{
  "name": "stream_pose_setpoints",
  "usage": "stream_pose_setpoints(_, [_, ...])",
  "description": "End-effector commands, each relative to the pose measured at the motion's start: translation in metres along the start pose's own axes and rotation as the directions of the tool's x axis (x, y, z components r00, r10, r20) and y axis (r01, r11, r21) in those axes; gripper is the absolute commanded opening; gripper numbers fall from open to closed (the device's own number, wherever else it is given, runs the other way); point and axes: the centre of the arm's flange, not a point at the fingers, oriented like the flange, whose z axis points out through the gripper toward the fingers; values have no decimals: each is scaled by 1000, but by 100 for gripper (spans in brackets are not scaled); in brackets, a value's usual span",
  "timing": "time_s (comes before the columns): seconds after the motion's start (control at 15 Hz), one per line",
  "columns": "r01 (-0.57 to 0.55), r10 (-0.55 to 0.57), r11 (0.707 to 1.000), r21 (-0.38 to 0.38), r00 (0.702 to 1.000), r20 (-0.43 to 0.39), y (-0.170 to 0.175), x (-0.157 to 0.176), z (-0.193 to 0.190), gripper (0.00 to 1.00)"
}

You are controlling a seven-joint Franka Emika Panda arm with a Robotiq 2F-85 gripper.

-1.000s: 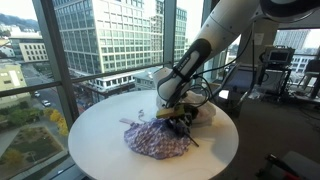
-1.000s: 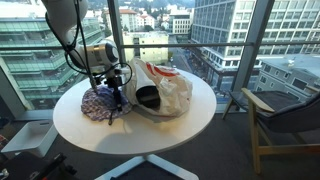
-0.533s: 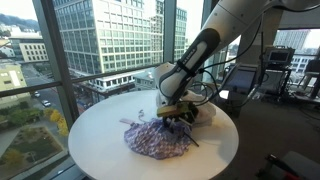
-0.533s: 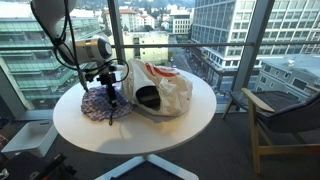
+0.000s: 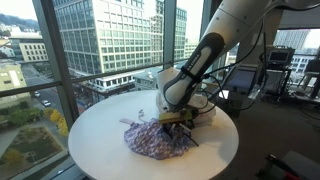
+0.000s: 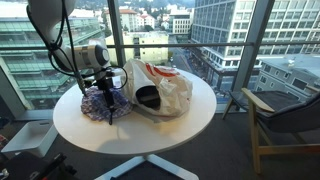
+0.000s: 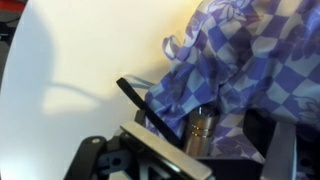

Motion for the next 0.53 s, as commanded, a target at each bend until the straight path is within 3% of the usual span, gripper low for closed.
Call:
stream_pose_setpoints(0.0, [45,-44,999,28,998,-41,3,-5,-2,99])
stream_pose_setpoints(0.13, [56,-55,998,21,997,-62,4,-1,-1,74])
stream_pose_setpoints(0.2, [64,-63,998,20,996,-69,4,-2,-4,70])
stream_pose_setpoints(0.47, [90,-89,996,7,993,-76,4,-2,-6,37])
